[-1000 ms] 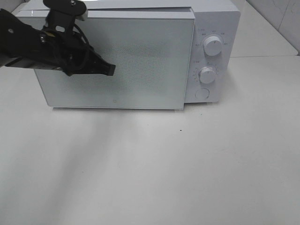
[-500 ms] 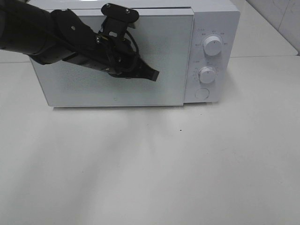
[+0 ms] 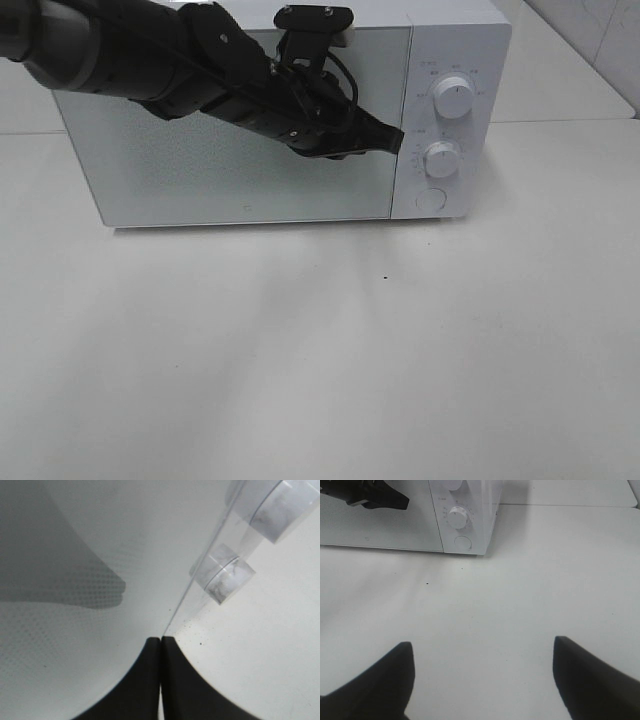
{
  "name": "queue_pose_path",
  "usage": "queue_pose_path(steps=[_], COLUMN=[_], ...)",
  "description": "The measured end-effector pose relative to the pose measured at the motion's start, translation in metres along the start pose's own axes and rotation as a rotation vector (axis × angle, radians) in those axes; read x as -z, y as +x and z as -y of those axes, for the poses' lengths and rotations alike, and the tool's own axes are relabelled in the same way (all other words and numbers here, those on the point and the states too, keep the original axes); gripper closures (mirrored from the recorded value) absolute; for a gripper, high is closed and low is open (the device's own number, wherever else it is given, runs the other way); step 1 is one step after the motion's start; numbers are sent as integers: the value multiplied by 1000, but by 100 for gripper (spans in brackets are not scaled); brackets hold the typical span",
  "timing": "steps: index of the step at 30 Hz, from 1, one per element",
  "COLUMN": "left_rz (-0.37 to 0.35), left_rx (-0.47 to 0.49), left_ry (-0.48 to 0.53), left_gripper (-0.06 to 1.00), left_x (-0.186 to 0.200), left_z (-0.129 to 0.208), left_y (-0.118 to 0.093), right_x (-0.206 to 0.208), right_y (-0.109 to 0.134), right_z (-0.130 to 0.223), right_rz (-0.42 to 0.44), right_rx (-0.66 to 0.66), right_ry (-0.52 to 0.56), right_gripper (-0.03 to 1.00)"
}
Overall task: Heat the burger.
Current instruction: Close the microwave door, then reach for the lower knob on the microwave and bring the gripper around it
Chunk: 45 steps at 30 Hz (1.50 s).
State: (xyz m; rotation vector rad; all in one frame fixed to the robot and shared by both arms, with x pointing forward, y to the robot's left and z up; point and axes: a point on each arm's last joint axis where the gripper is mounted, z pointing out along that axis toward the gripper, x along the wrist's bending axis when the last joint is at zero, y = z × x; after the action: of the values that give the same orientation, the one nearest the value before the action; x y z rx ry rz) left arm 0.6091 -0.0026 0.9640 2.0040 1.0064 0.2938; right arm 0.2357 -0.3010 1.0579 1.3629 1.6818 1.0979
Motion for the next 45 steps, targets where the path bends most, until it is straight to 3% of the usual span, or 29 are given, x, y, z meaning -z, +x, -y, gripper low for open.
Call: queue_pose_path(steps=[4, 9, 15, 23, 24, 29, 35, 39, 45], left_rz=[22, 72, 90, 60, 34, -59, -131, -157, -238], left_rx=[-22, -176, -238, -171, -129, -31, 3, 49, 168], left_ry=[23, 140, 217, 391, 450, 550, 665, 678, 605], left_gripper=[94, 94, 94, 94, 94, 94, 94, 94, 94], left_x=[1, 8, 25, 63, 73, 99, 132, 147, 186], left_z=[-2, 2, -1, -7, -6, -7, -8, -11, -19], left_y=[-2, 0, 5, 5, 5, 8, 17, 27, 64], right_x=[0, 0, 0, 0, 0, 0, 0, 0, 0], right_y=[0, 0, 0, 0, 0, 0, 0, 0, 0], right_z=[0, 0, 0, 0, 0, 0, 0, 0, 0], right_rz=[0, 0, 0, 0, 0, 0, 0, 0, 0], right_rx=[0, 0, 0, 0, 0, 0, 0, 0, 0], right_ry=[0, 0, 0, 0, 0, 0, 0, 0, 0], right_gripper=[24, 24, 24, 24, 24, 24, 24, 24, 24])
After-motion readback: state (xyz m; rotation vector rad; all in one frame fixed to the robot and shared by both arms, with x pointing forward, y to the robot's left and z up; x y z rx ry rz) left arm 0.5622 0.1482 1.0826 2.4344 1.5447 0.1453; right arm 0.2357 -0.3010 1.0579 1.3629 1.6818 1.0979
